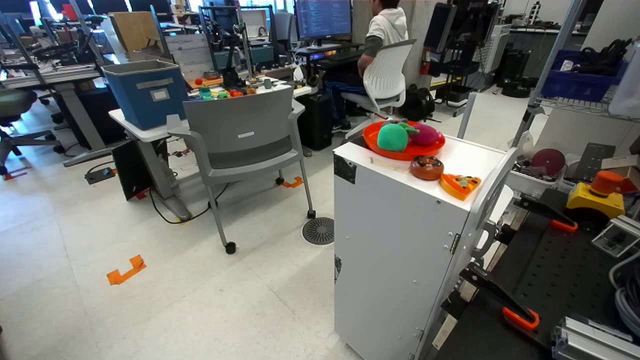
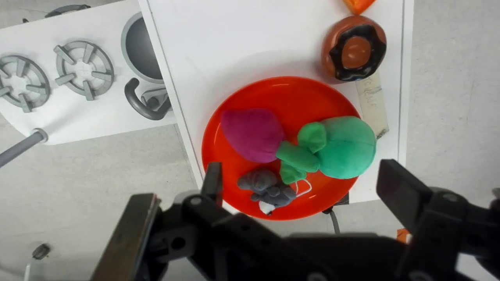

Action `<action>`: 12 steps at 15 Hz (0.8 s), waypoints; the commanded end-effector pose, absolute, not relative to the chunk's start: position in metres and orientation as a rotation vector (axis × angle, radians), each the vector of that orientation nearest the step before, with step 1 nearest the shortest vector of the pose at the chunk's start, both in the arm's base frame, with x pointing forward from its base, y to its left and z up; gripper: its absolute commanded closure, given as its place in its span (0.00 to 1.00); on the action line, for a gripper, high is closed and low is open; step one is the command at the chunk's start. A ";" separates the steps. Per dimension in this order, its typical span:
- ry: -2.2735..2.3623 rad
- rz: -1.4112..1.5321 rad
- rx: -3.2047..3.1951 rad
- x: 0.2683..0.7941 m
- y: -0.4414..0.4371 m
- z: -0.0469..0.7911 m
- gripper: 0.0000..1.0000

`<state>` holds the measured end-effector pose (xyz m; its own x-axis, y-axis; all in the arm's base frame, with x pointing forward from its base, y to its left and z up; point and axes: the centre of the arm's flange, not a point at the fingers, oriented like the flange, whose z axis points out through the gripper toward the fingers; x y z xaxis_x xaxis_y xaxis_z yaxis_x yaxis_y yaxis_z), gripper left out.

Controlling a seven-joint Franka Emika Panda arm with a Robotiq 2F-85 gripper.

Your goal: Place the green plush toy inside the sink

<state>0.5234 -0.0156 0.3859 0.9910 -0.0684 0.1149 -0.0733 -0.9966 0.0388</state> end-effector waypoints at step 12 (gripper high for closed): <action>0.000 0.143 3.114 0.526 -0.024 0.381 0.00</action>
<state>0.5259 -0.0242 0.3808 0.9958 0.0012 0.0917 -0.0009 -0.9997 0.0239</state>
